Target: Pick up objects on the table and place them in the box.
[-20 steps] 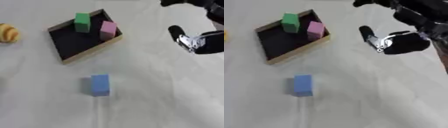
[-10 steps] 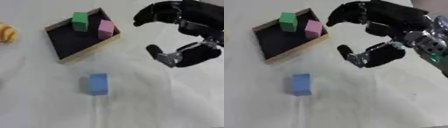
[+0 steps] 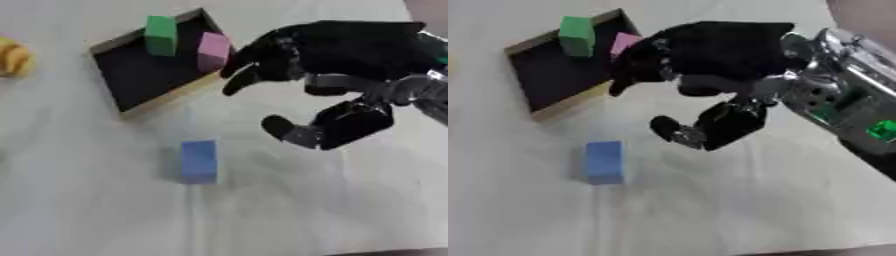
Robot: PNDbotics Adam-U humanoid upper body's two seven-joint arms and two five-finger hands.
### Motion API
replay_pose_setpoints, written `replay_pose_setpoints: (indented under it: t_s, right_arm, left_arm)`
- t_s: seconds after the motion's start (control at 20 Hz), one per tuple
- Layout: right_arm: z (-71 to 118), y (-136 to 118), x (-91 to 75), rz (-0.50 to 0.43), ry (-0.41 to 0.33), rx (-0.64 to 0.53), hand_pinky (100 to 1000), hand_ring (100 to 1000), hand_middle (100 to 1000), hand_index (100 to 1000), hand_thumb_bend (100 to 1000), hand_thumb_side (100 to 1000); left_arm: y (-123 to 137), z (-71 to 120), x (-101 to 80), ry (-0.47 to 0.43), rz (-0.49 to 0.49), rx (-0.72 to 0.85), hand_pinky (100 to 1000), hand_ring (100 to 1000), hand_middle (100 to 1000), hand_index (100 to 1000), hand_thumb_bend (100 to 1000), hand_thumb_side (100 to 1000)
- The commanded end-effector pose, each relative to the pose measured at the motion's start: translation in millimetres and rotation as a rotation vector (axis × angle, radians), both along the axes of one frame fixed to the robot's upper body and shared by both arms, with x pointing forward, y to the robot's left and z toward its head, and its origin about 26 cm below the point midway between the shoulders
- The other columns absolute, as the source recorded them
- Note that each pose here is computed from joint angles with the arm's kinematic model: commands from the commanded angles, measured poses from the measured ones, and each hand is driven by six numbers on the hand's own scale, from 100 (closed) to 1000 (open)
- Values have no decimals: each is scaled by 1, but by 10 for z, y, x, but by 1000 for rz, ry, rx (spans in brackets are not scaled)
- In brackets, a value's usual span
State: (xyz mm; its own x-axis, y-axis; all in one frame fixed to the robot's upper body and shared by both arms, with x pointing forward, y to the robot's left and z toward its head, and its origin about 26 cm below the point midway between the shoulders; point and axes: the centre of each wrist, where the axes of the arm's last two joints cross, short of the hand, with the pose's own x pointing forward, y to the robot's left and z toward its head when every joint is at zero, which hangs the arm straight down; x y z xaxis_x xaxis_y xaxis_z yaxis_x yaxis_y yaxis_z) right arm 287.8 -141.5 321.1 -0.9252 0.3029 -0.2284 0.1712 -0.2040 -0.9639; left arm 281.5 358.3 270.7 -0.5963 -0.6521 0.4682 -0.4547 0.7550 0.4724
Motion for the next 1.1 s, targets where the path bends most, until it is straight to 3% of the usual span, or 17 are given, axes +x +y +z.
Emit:
replay_pose_setpoints:
  t_s: [0.05, 0.2, 0.3, 0.5, 0.55, 0.6, 0.95, 1.1]
  right_arm:
    - [66, 82, -65, 12, -10, -15, 908, 904, 874, 872, 100, 327]
    - [55, 161, -87, 32, -4, -35, 909, 905, 859, 888, 100, 495]
    - [42, 203, -99, 46, -7, -65, 913, 913, 859, 877, 100, 520]
    - [42, 257, -117, 57, -23, -115, 916, 912, 853, 859, 117, 261]
    - [45, 268, -120, 56, -24, -121, 917, 913, 853, 859, 149, 222]
    - [47, 280, -125, 56, -25, -127, 919, 915, 852, 858, 247, 100]
    - [8, 358, -147, 53, 3, -189, 926, 923, 861, 864, 243, 115]
    - [-11, 362, -145, 42, 7, -199, 929, 927, 869, 869, 293, 104]
  left_arm:
    - [-12, 80, -27, -13, -11, 26, 755, 811, 794, 886, 372, 745]
    - [-15, 81, -27, -13, -14, 26, 755, 811, 794, 884, 372, 744]
    - [-18, 80, -27, -12, -16, 26, 755, 811, 795, 883, 372, 745]
    - [-22, 74, -24, -9, -20, 23, 754, 811, 795, 882, 370, 746]
    - [-24, 71, -23, -8, -22, 22, 754, 811, 795, 882, 369, 746]
    - [-26, 70, -23, -8, -24, 22, 753, 811, 795, 882, 368, 747]
    - [-36, 64, -20, -8, -35, 16, 751, 809, 792, 879, 366, 747]
    - [-38, 57, -16, -7, -37, 10, 750, 809, 792, 877, 364, 750]
